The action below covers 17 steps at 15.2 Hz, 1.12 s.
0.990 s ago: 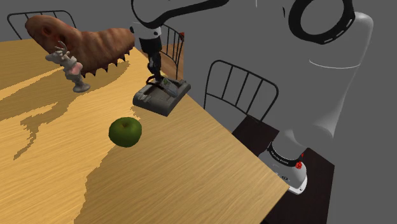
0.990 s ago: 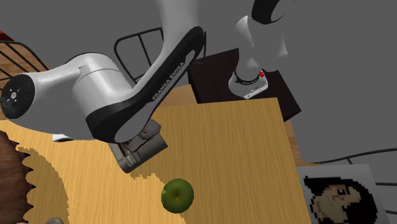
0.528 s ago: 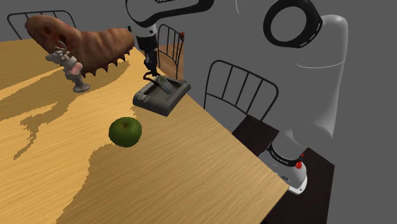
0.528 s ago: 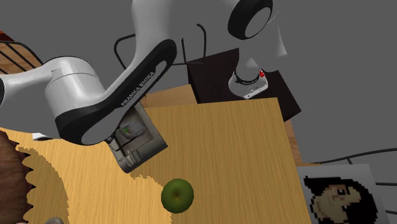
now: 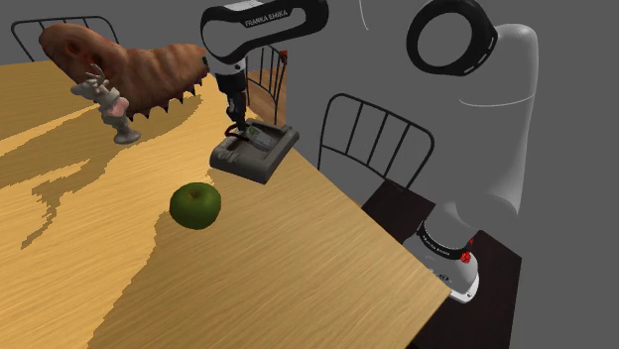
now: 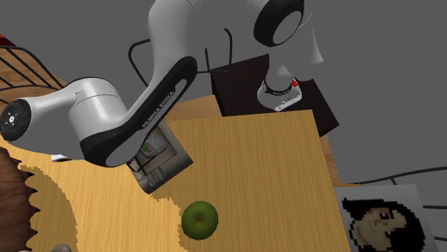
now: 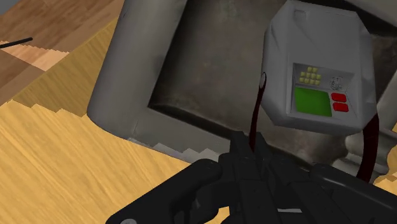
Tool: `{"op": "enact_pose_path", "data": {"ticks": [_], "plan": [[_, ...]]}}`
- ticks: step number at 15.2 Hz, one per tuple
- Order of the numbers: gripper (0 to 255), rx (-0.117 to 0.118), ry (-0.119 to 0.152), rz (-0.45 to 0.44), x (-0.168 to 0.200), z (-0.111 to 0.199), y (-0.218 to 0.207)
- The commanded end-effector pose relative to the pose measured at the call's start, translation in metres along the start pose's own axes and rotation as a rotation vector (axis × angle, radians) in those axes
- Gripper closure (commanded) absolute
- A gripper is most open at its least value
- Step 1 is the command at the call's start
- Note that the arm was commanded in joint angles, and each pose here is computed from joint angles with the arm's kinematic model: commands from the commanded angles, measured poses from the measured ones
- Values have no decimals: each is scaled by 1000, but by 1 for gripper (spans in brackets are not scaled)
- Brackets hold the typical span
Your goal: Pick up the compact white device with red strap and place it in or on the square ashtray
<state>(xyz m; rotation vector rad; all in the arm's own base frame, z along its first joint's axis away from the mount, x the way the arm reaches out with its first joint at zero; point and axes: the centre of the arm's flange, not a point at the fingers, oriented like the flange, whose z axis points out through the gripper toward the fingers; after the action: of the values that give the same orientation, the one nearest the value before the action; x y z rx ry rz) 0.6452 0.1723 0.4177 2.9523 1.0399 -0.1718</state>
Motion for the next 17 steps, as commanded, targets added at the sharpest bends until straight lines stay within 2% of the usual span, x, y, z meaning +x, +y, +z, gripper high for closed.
{"op": "enact_pose_path", "data": {"ticks": [1, 8, 9, 14, 17], "plan": [[255, 1, -3, 0, 1, 11, 1], [255, 1, -3, 0, 1, 11, 1], [0, 1, -3, 0, 1, 11, 1], [0, 1, -3, 0, 1, 11, 1], [0, 1, -3, 0, 1, -29, 1]]}}
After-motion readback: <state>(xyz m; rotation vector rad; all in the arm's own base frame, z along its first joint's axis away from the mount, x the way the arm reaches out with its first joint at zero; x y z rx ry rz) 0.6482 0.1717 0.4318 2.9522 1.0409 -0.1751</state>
